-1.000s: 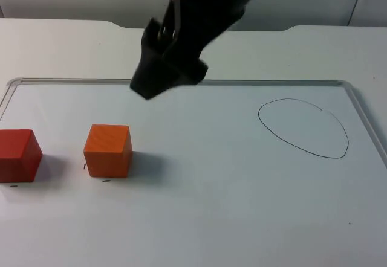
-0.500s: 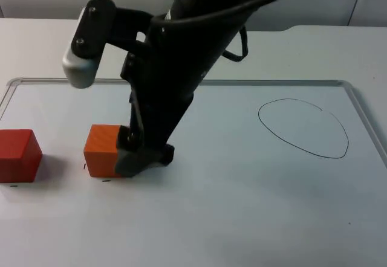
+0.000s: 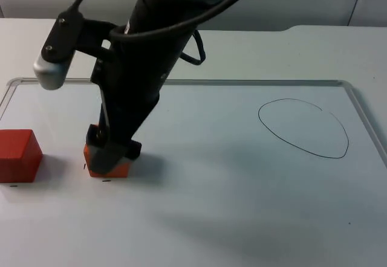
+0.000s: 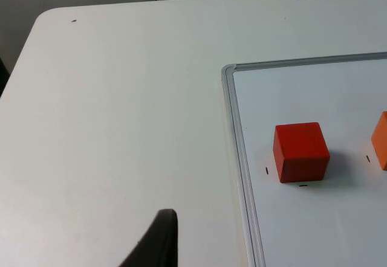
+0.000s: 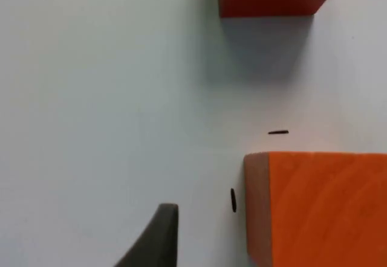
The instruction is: Pick up one cube with the left hand and another cube with the right hand. First place the cube in the right hand at the target position, then stack the cube in the left hand on top.
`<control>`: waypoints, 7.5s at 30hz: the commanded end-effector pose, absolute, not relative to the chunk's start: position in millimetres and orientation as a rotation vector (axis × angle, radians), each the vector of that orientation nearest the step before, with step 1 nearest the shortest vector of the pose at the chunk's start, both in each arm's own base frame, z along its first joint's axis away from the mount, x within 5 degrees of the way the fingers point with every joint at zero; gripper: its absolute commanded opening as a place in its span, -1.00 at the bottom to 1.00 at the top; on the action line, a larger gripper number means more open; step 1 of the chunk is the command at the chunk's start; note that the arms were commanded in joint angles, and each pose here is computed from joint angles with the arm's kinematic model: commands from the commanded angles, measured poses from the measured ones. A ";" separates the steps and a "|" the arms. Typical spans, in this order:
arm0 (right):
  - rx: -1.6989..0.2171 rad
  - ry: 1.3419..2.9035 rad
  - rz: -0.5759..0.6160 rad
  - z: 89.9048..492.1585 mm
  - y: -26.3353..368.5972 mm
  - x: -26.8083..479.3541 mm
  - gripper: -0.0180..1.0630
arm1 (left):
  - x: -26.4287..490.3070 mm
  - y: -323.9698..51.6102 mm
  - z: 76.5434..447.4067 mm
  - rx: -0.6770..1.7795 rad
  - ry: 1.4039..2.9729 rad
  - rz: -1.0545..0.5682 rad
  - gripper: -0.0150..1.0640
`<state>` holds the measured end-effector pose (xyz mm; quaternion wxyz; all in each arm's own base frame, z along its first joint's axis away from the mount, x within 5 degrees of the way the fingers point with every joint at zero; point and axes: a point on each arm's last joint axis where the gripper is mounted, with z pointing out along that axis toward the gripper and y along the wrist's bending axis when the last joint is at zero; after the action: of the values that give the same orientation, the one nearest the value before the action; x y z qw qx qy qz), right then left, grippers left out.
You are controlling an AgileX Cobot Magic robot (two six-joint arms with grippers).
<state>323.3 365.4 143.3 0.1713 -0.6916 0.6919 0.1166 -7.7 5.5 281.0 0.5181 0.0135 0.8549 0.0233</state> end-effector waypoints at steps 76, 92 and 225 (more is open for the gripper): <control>-1.745 1.936 0.204 250.8 343.1 319.3 -0.97 | -7.0 5.3 279.6 0.022 2.046 0.052 0.90; -1.213 1.809 0.309 456.9 231.2 254.0 -0.97 | -7.0 5.3 279.6 0.022 2.046 0.052 0.90; -1.075 1.804 0.331 443.0 184.3 216.9 -0.97 | 323.6 -42.4 117.5 0.238 2.999 -0.159 -0.71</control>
<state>216.1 184.5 443.4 0.4829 -0.4429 0.7432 0.1353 324.0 -39.9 114.9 0.0677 0.0810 0.9932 -0.0498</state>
